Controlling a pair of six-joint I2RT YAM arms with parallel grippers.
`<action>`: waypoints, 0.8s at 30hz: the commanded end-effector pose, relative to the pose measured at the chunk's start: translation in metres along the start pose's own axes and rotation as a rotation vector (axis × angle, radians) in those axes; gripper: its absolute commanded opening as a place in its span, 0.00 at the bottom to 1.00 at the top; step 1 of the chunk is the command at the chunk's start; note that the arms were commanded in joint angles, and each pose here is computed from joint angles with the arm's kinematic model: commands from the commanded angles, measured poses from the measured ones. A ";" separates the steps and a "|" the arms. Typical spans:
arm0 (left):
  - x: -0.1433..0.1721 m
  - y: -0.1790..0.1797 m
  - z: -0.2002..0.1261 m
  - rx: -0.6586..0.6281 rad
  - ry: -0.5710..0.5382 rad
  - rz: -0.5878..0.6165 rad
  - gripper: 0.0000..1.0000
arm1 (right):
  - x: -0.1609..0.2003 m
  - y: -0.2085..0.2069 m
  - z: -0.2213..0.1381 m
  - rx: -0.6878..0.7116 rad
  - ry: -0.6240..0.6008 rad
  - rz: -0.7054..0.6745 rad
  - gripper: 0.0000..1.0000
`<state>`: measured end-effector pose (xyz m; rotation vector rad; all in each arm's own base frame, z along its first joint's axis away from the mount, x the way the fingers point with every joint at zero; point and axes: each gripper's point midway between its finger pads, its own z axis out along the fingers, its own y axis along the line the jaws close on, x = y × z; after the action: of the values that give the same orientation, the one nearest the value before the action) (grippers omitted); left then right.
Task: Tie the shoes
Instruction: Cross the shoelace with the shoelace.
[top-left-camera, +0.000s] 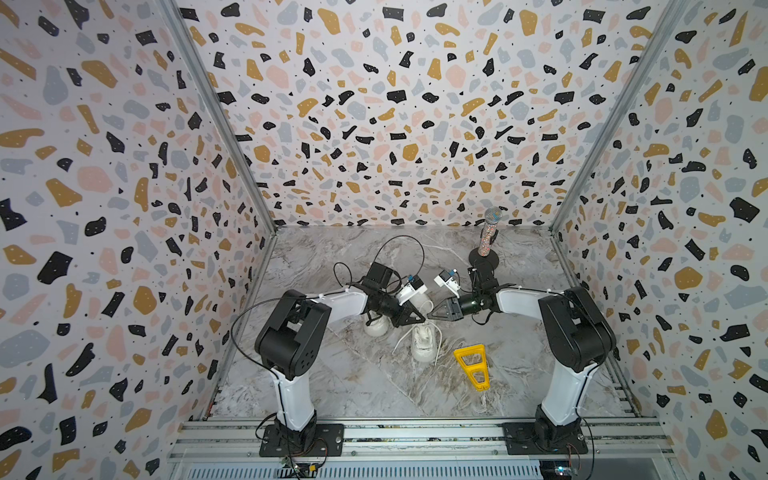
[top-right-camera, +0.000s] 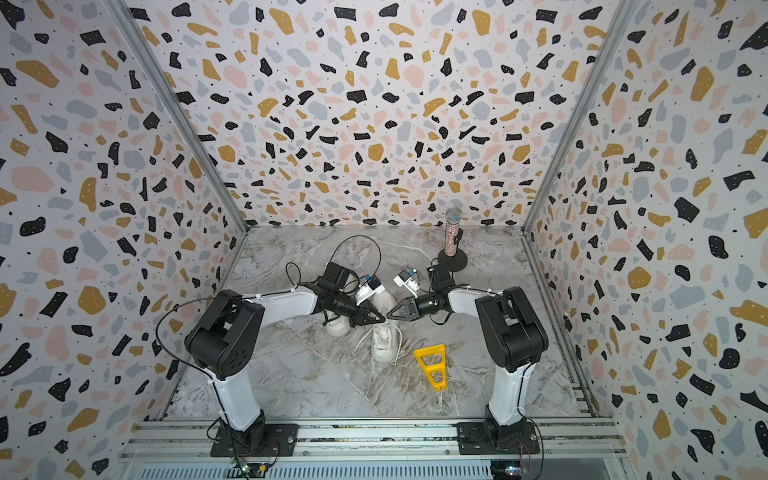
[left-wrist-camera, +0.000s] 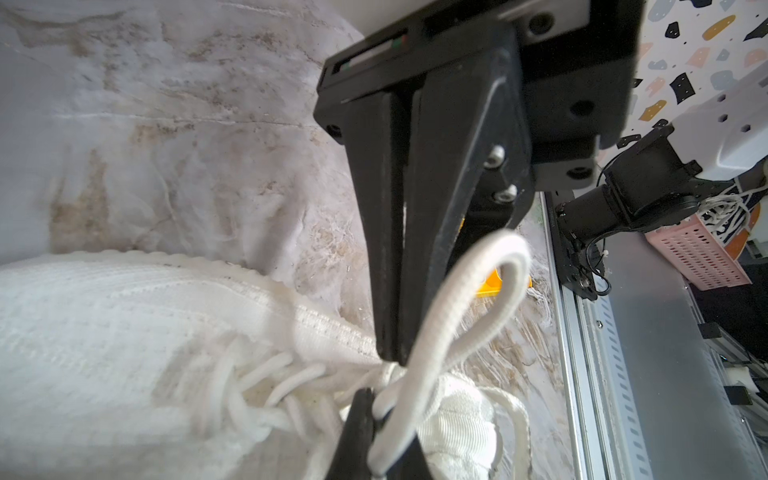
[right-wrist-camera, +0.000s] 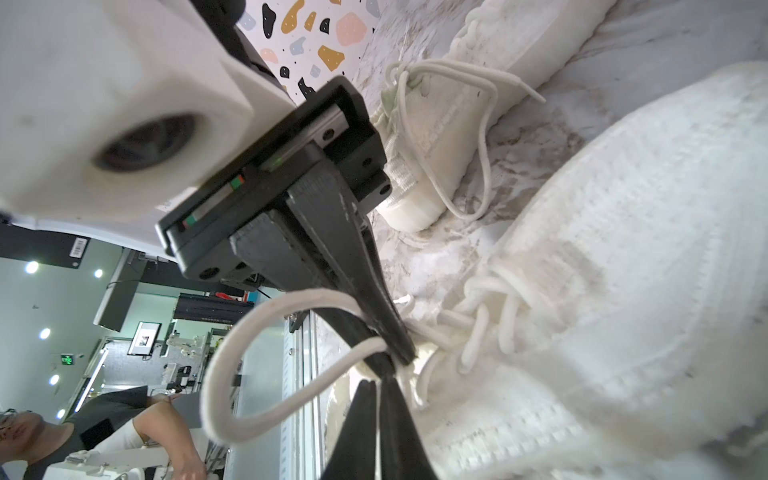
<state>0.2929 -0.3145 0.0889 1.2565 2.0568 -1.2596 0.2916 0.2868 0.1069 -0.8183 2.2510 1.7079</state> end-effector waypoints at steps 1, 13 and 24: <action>-0.002 -0.007 -0.002 0.012 -0.002 0.043 0.00 | -0.007 0.006 -0.004 0.016 0.013 -0.014 0.21; -0.007 -0.009 -0.007 -0.016 -0.006 0.097 0.00 | 0.005 0.012 0.007 -0.091 0.060 0.030 0.28; -0.006 -0.011 -0.009 -0.019 0.000 0.091 0.02 | 0.001 0.013 0.006 -0.074 0.055 0.017 0.02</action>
<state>0.2928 -0.3120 0.0918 1.3040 2.0190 -1.2062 0.2788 0.2904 0.0988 -0.8302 2.2986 1.8254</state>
